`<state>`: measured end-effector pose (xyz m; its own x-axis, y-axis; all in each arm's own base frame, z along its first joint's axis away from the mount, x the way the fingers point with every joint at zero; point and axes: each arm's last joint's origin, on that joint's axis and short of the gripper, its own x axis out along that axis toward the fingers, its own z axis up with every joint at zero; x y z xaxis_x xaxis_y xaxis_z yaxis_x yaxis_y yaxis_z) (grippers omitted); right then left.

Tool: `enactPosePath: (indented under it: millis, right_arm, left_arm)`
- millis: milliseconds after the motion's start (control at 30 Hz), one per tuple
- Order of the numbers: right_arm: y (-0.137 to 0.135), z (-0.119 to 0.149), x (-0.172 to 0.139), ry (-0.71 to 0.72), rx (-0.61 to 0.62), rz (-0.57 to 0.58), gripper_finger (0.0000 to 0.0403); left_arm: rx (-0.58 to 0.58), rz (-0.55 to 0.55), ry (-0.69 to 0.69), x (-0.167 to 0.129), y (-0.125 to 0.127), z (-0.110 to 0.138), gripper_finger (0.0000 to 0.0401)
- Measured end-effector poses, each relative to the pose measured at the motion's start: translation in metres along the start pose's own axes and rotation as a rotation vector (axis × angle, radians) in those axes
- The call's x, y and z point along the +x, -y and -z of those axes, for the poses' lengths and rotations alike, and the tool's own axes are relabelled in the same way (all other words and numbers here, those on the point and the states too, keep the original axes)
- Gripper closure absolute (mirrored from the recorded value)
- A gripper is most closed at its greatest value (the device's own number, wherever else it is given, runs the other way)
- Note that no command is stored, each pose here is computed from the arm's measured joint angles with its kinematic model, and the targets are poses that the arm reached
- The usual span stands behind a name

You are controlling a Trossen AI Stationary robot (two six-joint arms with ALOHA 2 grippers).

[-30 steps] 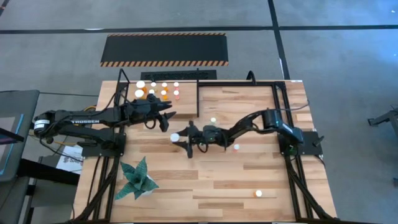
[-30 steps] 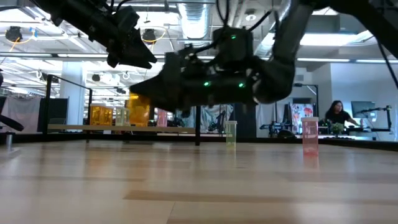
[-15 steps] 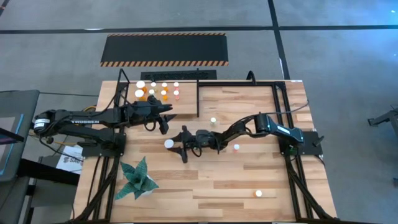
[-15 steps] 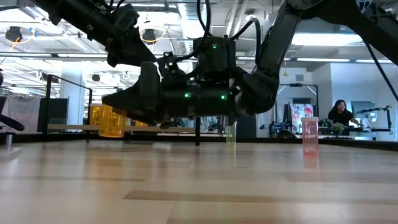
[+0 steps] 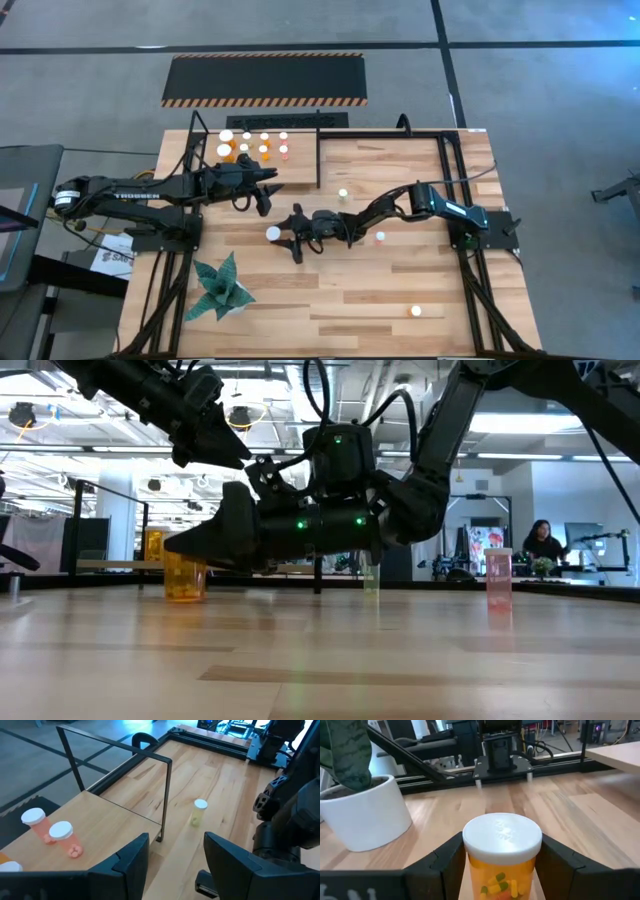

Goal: Pick and place medicine bottles onto shelf by color
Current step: Put the big orange pill bottle aligned with the other orange pill bottle on the shelf

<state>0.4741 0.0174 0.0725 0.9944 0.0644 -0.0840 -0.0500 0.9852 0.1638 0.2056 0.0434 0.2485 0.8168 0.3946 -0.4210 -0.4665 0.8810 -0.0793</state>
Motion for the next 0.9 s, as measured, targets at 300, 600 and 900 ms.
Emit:
enactPosePath:
  millis: [300,600,900]
  right_arm:
    - [0.0023,0.0003,0.0000,-0.015,0.021,0.010,0.0181]
    - [0.0012,0.0022,-0.0001,-0.030,0.022,0.009,0.0164]
    - [-0.0010,0.0029,-0.0001,-0.031,0.023,0.004,0.0165]
  left_arm:
    - [0.000,0.000,0.000,0.0000,0.0000,0.0000,0.0225]
    - [-0.005,0.000,-0.002,0.0000,0.0000,0.0002,0.0225]
    - [-0.009,0.001,-0.003,0.0000,0.0000,0.0003,0.0225]
